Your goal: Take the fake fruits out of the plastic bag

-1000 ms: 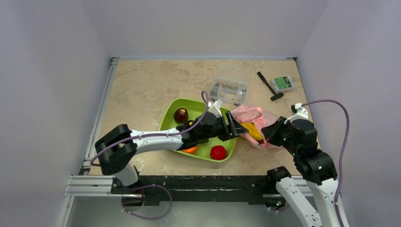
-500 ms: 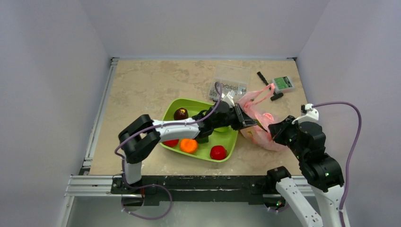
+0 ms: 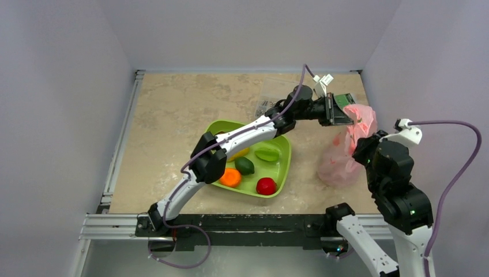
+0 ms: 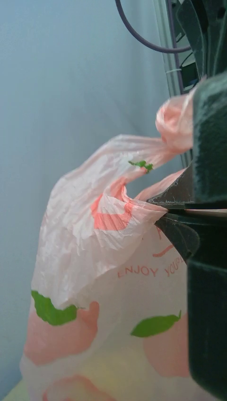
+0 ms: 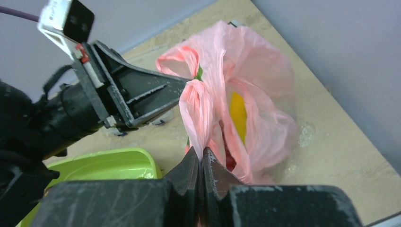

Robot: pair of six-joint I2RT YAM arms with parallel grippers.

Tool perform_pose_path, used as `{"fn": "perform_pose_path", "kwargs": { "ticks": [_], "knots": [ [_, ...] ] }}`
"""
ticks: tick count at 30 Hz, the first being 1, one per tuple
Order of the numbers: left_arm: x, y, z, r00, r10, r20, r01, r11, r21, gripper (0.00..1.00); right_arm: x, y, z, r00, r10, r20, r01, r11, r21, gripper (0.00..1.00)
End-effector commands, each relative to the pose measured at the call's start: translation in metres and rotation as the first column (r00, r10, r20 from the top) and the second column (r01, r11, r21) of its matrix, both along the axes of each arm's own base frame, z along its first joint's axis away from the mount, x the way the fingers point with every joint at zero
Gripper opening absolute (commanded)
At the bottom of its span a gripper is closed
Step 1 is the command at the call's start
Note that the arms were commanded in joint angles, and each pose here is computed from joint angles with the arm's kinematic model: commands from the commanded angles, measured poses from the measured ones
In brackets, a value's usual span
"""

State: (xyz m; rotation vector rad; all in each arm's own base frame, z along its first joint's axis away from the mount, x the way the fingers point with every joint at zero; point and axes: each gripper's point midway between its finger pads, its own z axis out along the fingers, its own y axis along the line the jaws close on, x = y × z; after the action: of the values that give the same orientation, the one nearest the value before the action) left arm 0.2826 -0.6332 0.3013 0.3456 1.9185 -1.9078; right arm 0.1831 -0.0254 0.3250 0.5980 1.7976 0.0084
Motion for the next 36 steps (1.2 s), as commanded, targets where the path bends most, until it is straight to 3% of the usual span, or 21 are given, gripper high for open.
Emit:
{"fn": "perform_pose_path", "kwargs": {
  "ticks": [1,4,8,14,22,26,29,31,33,36],
  "knots": [
    [0.001,0.023,-0.009,0.998,-0.057,0.029,0.056,0.997,0.045,0.0,-0.008,0.006,0.037,0.988,0.098,0.116,-0.094,0.995,-0.044,0.03],
    [0.002,0.045,-0.04,0.999,-0.045,0.013,0.043,0.992,0.122,0.0,-0.008,0.06,0.009,0.919,0.389,0.055,-0.39,0.921,0.011,0.05],
    [0.0,0.072,-0.08,0.998,-0.052,-0.035,0.058,0.98,0.19,0.0,-0.013,0.128,-0.065,0.735,0.671,-0.102,-0.637,0.734,0.237,0.01],
    [0.009,0.105,-0.092,1.0,-0.007,-0.03,0.014,0.976,0.218,0.0,-0.029,0.166,-0.11,0.574,0.811,-0.111,-0.716,0.563,0.413,0.0],
    [0.021,0.117,-0.074,1.0,0.004,0.004,-0.005,0.979,0.202,0.0,-0.061,0.187,-0.161,0.343,0.917,-0.202,-0.715,0.394,0.577,0.0],
    [0.02,0.122,-0.075,1.0,0.013,0.003,-0.013,0.977,0.212,0.0,-0.08,0.199,-0.118,0.227,0.97,-0.084,-0.81,0.236,0.537,0.2],
    [0.017,0.126,-0.075,1.0,0.01,0.01,-0.012,0.974,0.224,0.0,-0.093,0.201,-0.079,0.15,0.989,-0.012,-0.881,0.139,0.453,0.44],
    [0.015,0.128,-0.076,1.0,0.011,0.006,-0.012,0.973,0.23,0.0,-0.091,0.194,-0.059,0.181,0.983,-0.023,-0.919,0.178,0.353,0.54],
    [0.014,0.13,-0.073,1.0,0.009,0.002,-0.009,0.974,0.226,0.0,-0.081,0.186,-0.045,0.259,0.966,-0.03,-0.926,0.256,0.279,0.62],
    [0.01,0.132,-0.066,1.0,0.003,-0.005,-0.002,0.978,0.21,0.0,-0.055,0.158,-0.023,0.489,0.872,-0.026,-0.859,0.487,0.157,0.67]
  ]
}}
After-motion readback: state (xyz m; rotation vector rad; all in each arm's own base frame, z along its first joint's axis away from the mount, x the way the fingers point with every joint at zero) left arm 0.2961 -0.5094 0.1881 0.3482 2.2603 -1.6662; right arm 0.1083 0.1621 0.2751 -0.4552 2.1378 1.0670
